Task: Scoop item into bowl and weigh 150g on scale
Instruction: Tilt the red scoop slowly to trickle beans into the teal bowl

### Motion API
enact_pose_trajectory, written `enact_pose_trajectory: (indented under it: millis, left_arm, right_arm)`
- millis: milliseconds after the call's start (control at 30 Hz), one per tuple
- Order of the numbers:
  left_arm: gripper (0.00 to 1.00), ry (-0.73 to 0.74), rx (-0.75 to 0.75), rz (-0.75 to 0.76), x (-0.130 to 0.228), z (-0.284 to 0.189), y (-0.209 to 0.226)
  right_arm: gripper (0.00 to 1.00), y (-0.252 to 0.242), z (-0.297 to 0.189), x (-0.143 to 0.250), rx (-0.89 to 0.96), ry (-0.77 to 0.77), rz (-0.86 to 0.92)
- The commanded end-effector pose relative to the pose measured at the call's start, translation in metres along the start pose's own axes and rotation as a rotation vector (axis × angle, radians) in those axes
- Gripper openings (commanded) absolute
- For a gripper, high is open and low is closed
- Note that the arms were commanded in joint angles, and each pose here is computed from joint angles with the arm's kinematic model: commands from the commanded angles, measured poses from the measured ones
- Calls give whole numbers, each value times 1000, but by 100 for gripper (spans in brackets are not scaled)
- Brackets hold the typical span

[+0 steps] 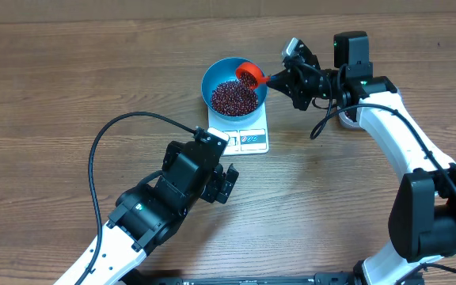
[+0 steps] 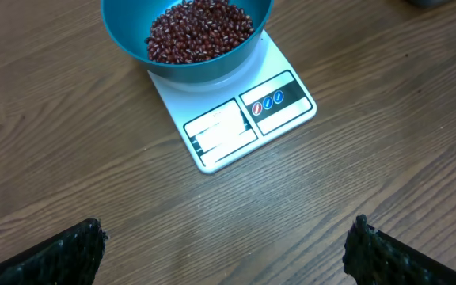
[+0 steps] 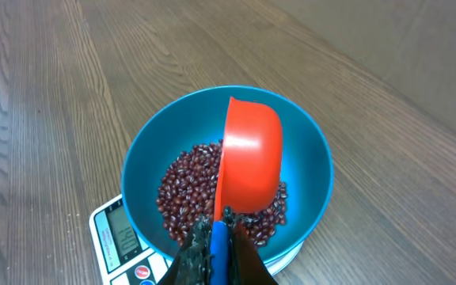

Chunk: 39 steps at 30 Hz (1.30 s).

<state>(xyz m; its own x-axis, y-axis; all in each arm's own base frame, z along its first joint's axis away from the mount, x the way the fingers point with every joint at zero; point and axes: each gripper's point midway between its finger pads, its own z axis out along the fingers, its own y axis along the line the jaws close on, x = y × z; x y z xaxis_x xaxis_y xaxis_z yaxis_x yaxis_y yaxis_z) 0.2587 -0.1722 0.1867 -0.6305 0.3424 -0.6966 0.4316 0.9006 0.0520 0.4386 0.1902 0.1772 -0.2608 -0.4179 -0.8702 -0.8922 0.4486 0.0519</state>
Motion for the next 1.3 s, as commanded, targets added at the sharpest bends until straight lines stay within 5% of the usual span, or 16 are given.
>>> enact_pose_trajectory:
  millis: [0, 1267]
  left_arm:
    - [99, 11, 3, 13, 3, 3, -1]
    - [100, 11, 3, 13, 3, 3, -1]
  right_arm:
    - [4, 2, 1, -1, -15, -7, -11]
    - [4, 4, 4, -3, -15, -6, -21]
